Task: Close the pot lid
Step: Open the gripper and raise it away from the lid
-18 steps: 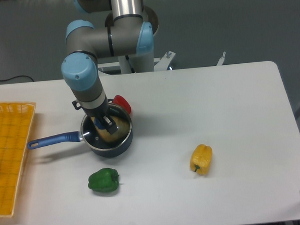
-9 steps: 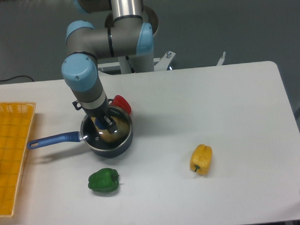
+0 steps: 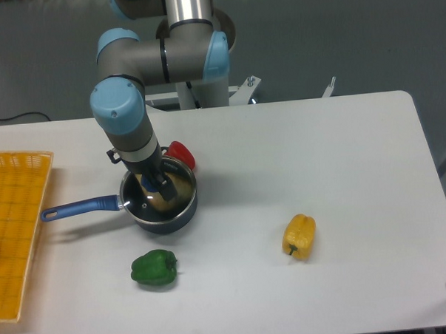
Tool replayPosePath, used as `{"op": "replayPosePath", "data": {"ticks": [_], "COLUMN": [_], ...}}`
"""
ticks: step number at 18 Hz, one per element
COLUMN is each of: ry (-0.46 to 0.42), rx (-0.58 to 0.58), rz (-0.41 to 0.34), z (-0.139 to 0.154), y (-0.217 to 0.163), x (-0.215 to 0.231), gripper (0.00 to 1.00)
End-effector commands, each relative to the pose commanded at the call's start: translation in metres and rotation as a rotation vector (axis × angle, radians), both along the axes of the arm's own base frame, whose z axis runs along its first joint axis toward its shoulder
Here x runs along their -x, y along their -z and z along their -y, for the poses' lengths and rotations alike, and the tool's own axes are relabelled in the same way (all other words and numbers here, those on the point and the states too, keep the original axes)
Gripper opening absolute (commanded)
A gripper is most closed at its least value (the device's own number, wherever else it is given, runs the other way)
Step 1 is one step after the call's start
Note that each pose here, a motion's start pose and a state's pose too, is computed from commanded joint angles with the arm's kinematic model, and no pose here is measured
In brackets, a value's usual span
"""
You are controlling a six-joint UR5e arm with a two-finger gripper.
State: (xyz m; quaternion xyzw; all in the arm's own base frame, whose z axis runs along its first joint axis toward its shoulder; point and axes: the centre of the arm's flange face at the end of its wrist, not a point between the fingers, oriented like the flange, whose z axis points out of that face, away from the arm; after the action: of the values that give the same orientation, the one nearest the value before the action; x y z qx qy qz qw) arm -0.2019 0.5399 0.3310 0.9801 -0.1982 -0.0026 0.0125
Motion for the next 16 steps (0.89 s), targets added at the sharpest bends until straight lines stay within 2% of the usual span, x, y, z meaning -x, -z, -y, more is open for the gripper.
{"op": "replayPosePath", "data": {"ticks": [3, 6, 12, 16], "ry": [-0.021, -0.041, 0.094, 0.133], "rx": [-0.06, -0.111, -0.07, -0.072], "rz": [-0.029, -0.035, -0.028, -0.037], "z": [-0.006, 0.002, 0.058, 0.093], "y": [-0.031, -0.056, -0.06, -0.065], "x": [0.025, 0.063, 0.143, 0.183], "gripper": [1.0, 1.0, 1.0, 1.0]}}
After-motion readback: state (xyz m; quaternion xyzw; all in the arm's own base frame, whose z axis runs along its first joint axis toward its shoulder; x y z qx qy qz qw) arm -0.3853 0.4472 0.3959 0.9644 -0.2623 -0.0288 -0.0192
